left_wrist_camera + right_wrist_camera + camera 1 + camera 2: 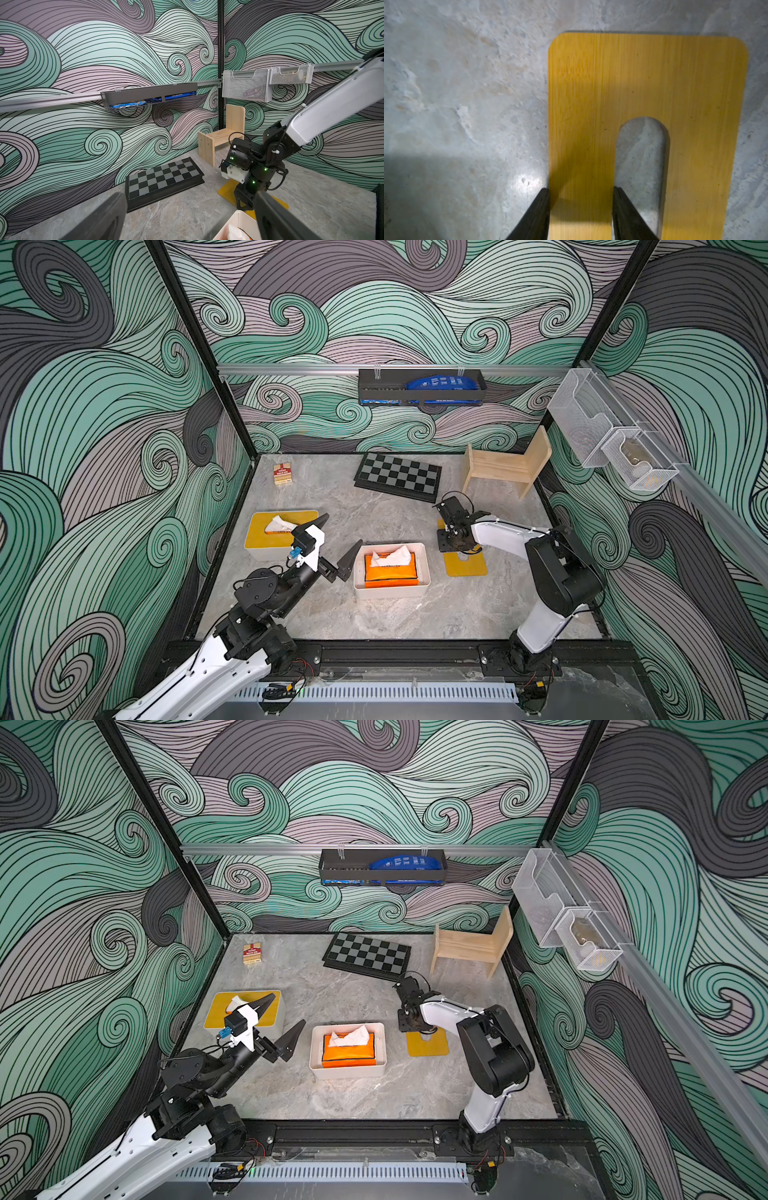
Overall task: Put the tissue paper into the tissue box
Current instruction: Pick up the box lid from the center of the board.
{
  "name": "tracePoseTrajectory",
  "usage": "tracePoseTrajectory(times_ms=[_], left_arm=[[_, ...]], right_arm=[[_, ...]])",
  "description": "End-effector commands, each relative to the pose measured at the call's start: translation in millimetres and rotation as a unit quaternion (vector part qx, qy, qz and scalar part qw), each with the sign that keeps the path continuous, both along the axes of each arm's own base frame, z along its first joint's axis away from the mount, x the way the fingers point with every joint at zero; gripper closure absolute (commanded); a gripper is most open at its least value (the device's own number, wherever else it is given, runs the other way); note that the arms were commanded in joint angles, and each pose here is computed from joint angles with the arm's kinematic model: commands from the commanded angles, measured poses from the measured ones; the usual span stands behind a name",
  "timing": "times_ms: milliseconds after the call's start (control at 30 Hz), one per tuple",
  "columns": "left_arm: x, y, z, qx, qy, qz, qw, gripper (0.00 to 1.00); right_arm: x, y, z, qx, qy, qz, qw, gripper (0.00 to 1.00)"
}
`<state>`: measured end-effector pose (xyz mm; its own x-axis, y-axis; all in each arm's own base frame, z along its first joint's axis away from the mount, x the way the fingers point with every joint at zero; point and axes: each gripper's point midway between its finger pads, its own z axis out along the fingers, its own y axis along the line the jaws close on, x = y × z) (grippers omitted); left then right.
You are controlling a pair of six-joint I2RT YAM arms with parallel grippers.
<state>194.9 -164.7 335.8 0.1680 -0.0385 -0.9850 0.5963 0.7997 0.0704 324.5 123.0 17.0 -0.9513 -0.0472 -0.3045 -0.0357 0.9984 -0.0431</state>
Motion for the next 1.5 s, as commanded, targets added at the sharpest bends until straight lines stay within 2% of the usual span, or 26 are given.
tracePoseTrajectory(times_ms=[0, 633, 833, 967, 1133, 1300, 1467], left_arm=[[2.3, -0.3, 0.5, -0.006, -0.001, 0.002, 1.0, 0.01], [8.0, -3.9, -5.6, -0.004, 0.017, 0.005, 1.0, 0.01], [30.1, -14.6, -19.0, -0.023, 0.098, 0.023, 0.995, 0.01], [46.4, -39.6, -27.2, -0.024, 0.167, 0.001, 0.986, 0.01], [70.3, -64.2, -31.6, -0.051, 0.259, -0.057, 0.963, 0.01], [89.6, -78.6, -40.8, -0.119, 0.346, -0.145, 0.919, 0.01], [93.1, -103.7, -49.2, -0.156, 0.394, -0.24, 0.873, 0.02]], right_arm=[[-5.7, 0.0, 15.1, 0.001, -0.004, 0.011, 1.0, 0.73], [1.7, 15.8, 73.1, 0.028, -0.081, 0.053, 0.995, 0.74], [-0.3, 25.2, 91.3, 0.044, -0.104, 0.073, 0.991, 0.74], [-3.4, 30.8, 101.7, 0.055, -0.115, 0.085, 0.988, 0.74], [-8.1, 38.3, 116.7, 0.068, -0.133, 0.102, 0.983, 0.74], [-15.5, 45.5, 133.7, 0.077, -0.156, 0.125, 0.977, 0.74], [-23.1, 50.9, 149.4, 0.087, -0.177, 0.143, 0.97, 0.74]])
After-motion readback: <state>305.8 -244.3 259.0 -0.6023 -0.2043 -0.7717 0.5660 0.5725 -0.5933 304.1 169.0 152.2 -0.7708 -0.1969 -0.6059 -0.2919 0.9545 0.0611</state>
